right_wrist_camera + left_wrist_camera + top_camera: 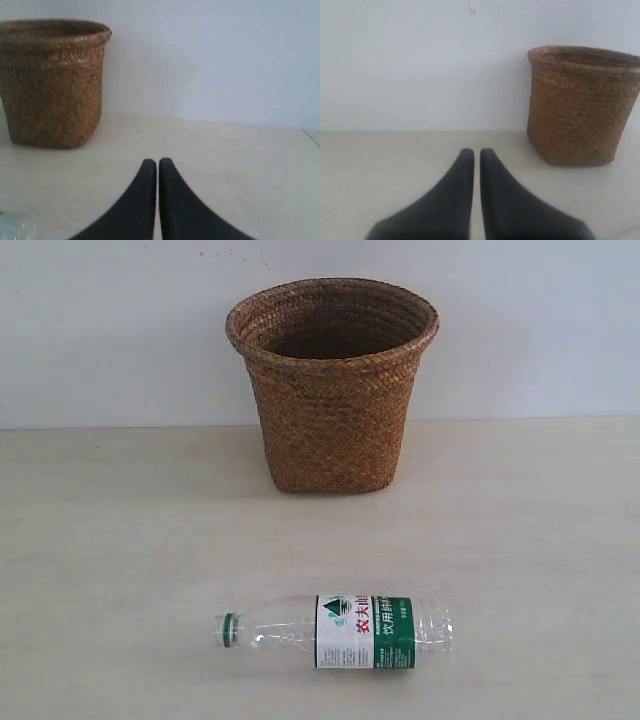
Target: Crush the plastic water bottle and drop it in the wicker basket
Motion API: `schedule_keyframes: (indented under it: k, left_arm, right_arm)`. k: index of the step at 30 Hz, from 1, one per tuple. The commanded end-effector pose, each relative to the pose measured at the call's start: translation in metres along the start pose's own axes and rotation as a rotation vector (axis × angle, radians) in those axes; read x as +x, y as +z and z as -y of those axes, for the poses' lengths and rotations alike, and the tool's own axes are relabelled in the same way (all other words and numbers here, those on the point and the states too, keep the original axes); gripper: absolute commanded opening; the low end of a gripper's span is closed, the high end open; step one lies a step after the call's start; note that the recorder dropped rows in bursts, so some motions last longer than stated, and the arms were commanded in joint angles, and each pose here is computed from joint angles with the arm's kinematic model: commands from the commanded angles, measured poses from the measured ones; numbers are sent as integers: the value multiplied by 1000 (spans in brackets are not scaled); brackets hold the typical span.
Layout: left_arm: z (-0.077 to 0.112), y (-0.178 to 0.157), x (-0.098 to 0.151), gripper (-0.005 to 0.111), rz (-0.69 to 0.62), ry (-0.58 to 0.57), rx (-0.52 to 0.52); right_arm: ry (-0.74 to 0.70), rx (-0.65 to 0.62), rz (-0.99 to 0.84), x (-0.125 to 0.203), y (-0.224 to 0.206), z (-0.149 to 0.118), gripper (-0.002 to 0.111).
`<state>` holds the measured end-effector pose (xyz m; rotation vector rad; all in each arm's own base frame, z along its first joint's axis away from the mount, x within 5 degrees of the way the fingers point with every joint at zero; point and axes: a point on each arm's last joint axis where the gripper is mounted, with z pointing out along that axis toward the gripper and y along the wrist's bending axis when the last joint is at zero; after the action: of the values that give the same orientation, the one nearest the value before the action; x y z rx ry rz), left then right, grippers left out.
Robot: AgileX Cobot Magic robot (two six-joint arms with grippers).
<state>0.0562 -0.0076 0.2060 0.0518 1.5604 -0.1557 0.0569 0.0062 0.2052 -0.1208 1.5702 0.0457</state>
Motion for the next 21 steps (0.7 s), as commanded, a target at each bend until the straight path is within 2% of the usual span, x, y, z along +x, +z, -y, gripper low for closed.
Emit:
schedule_keyframes:
  k: [1, 2, 4, 7, 11, 15, 18, 21]
  left_arm:
    - [0, -1, -9, 4, 100, -64, 1]
    - [0, -1, -12, 4, 129, -77, 3]
    - [0, -2, -18, 4, 190, -179, 15]
    - [0, -4, -27, 4, 298, -319, 51]
    - [2, -10, -43, 4, 441, -320, 87]
    - [3, -3, -68, 4, 396, -315, 78]
    - [7, 11, -86, 4, 333, -242, 73]
    - [8, 31, -101, 4, 248, -216, 64]
  right_arm:
    - [137, 8, 145, -13, -1, 2, 0]
    - [196, 6, 181, -16, -2, 2, 0]
    - [279, 3, 244, -21, -3, 3, 0]
    - [316, -1, 302, -26, -5, 4, 0]
    - [331, -11, 345, -47, -9, 5, 0]
    - [334, -20, 355, -79, -11, 6, 0]
    - [311, -19, 329, -101, -7, 6, 0]
    - [273, -12, 292, -118, 2, 7, 0]
